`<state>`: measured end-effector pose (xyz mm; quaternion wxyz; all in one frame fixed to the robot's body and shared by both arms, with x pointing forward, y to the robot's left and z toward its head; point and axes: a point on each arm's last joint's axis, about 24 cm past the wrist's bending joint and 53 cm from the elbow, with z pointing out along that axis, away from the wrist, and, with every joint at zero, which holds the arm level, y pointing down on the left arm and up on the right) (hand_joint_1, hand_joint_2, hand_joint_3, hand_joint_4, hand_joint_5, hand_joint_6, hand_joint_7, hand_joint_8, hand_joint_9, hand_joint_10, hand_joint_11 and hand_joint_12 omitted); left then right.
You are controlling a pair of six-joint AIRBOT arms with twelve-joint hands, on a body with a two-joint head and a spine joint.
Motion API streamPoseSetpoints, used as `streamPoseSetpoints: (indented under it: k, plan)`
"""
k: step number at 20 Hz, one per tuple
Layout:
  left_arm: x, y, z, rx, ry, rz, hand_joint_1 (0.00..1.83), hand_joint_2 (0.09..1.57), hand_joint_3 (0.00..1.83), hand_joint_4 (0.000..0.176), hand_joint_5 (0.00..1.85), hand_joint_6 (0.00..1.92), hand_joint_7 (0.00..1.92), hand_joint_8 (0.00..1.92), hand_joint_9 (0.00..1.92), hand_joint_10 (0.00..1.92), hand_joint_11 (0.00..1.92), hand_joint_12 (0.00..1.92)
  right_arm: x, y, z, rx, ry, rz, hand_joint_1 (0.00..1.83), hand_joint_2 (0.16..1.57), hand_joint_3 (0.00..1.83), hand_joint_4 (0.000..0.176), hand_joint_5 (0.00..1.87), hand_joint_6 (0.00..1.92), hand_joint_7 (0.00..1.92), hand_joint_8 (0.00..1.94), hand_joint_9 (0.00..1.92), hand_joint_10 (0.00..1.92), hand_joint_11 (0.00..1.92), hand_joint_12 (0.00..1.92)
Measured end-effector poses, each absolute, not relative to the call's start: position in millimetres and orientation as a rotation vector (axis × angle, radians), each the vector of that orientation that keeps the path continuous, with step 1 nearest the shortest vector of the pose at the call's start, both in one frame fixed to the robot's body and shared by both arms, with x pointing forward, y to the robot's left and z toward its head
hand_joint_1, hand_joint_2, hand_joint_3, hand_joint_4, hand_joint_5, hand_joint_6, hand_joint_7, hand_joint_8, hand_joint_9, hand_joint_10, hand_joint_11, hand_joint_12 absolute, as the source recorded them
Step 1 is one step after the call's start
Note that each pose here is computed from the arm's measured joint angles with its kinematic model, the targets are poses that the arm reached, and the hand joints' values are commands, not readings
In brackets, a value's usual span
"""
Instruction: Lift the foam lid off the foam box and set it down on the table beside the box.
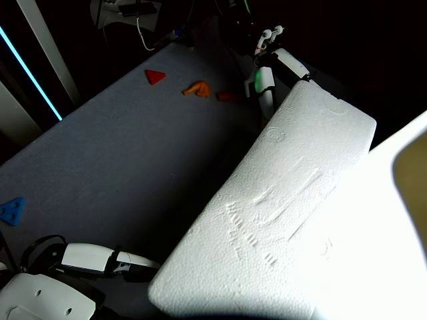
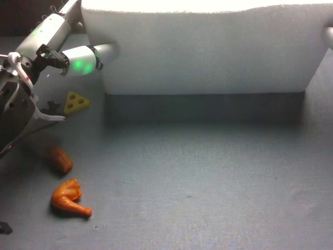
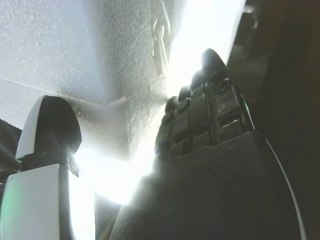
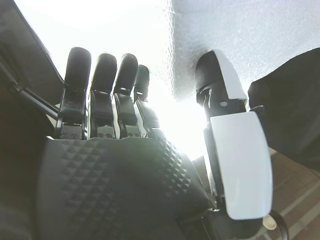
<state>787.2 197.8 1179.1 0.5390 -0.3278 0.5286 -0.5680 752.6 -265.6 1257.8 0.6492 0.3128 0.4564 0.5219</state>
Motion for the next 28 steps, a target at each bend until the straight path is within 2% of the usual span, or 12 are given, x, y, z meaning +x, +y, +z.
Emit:
streamPoseSetpoints:
  k: [3, 6, 10, 12, 13, 14, 15, 21, 22, 25, 26, 28]
  plan:
    - [787.4, 196.3, 1182.0, -0.772, 1.254, -1.355, 0.64, 1.14, 0.00, 0.000, 0.00, 0.00, 0.04, 0.00, 0.11, 0.01, 0.00, 0.90, 752.5, -265.1, 1258.1, 0.708, 1.037, 1.186, 0.74, 1.25, 0.00, 0.000, 0.00, 0.79, 0.00, 1.27, 0.00, 1.69, 0.00, 1.92]
    - [784.4, 197.0, 1188.6, -0.763, 1.237, -1.365, 0.65, 1.14, 0.00, 0.016, 0.01, 0.00, 0.06, 0.01, 0.14, 0.02, 0.00, 0.92, 751.0, -262.3, 1259.2, 0.699, 1.037, 1.192, 0.73, 1.25, 0.00, 0.000, 0.00, 1.08, 0.00, 1.52, 0.00, 1.86, 0.00, 1.92]
    - [775.9, 201.2, 1210.2, -0.713, 1.182, -1.384, 0.71, 1.14, 0.00, 0.015, 0.00, 0.00, 0.03, 0.00, 0.08, 0.01, 0.00, 0.69, 747.3, -256.0, 1265.0, 0.701, 1.021, 1.214, 0.67, 1.24, 0.00, 0.000, 0.00, 0.85, 0.00, 1.00, 0.00, 1.42, 0.00, 1.92]
    - [773.1, 201.0, 1212.7, -0.713, 1.176, -1.391, 0.69, 1.15, 0.00, 0.012, 0.00, 0.00, 0.00, 0.00, 0.02, 0.01, 0.00, 0.43, 745.8, -254.4, 1266.7, 0.706, 1.018, 1.219, 0.67, 1.24, 0.00, 0.000, 0.00, 0.71, 0.00, 1.24, 0.00, 1.70, 0.00, 1.92]
    - [771.4, 201.3, 1213.4, -0.715, 1.174, -1.394, 0.69, 1.16, 0.00, 0.000, 0.00, 0.00, 0.00, 0.00, 0.01, 0.00, 0.00, 0.29, 744.2, -254.2, 1267.3, 0.707, 1.020, 1.221, 0.67, 1.24, 0.00, 0.000, 0.00, 0.69, 0.00, 1.09, 0.00, 1.57, 0.00, 1.92]
    - [767.6, 201.9, 1217.5, -0.701, 1.166, -1.397, 0.70, 1.15, 0.00, 0.012, 0.00, 0.00, 0.00, 0.00, 0.00, 0.00, 0.00, 0.06, 742.1, -253.9, 1268.2, 0.706, 1.022, 1.221, 0.70, 1.23, 0.00, 0.000, 0.00, 0.67, 0.00, 1.64, 0.09, 1.85, 0.23, 1.92]
    - [765.1, 202.5, 1220.1, -0.692, 1.163, -1.396, 0.70, 1.15, 0.00, 0.020, 0.00, 0.00, 0.00, 0.00, 0.00, 0.00, 0.00, 0.01, 740.8, -253.6, 1269.1, 0.697, 1.026, 1.217, 0.71, 1.22, 0.00, 0.000, 0.00, 0.73, 0.00, 1.87, 0.20, 1.91, 0.36, 1.92]
    - [753.4, 208.2, 1232.0, -0.648, 1.129, -1.396, 0.67, 1.14, 0.00, 0.025, 0.00, 0.00, 0.00, 0.00, 0.00, 0.00, 0.00, 0.00, 731.4, -253.8, 1280.0, 0.660, 1.009, 1.222, 0.75, 1.24, 0.00, 0.000, 0.00, 0.93, 0.16, 1.94, 0.36, 1.92, 0.47, 1.92]
    - [752.2, 209.3, 1234.7, -0.644, 1.119, -1.399, 0.68, 1.14, 0.00, 0.034, 0.00, 0.00, 0.00, 0.00, 0.00, 0.00, 0.00, 0.00, 728.9, -254.9, 1285.2, 0.644, 0.993, 1.223, 0.73, 1.25, 0.00, 0.000, 0.00, 0.79, 0.03, 1.63, 0.07, 1.90, 0.20, 1.92]
    - [751.0, 216.7, 1237.1, -0.649, 1.095, -1.394, 0.70, 1.13, 0.00, 0.033, 0.00, 0.00, 0.00, 0.00, 0.00, 0.00, 0.00, 0.00, 724.9, -248.5, 1290.5, 0.599, 0.994, 1.230, 0.66, 1.25, 0.00, 0.000, 0.00, 0.39, 0.00, 0.96, 0.00, 1.45, 0.00, 1.92]
    - [750.4, 216.8, 1236.6, -0.653, 1.096, -1.395, 0.69, 1.13, 0.00, 0.030, 0.00, 0.00, 0.00, 0.00, 0.00, 0.00, 0.00, 0.00, 723.4, -243.9, 1290.6, 0.586, 1.000, 1.236, 0.65, 1.25, 0.00, 0.000, 0.00, 0.35, 0.00, 1.14, 0.00, 1.67, 0.00, 1.92]
    - [750.5, 217.3, 1236.7, -0.654, 1.095, -1.394, 0.69, 1.14, 0.00, 0.025, 0.00, 0.00, 0.00, 0.00, 0.00, 0.00, 0.00, 0.00, 723.6, -242.8, 1291.4, 0.585, 1.000, 1.239, 0.63, 1.25, 0.00, 0.000, 0.00, 0.35, 0.00, 0.99, 0.00, 1.46, 0.00, 1.92]
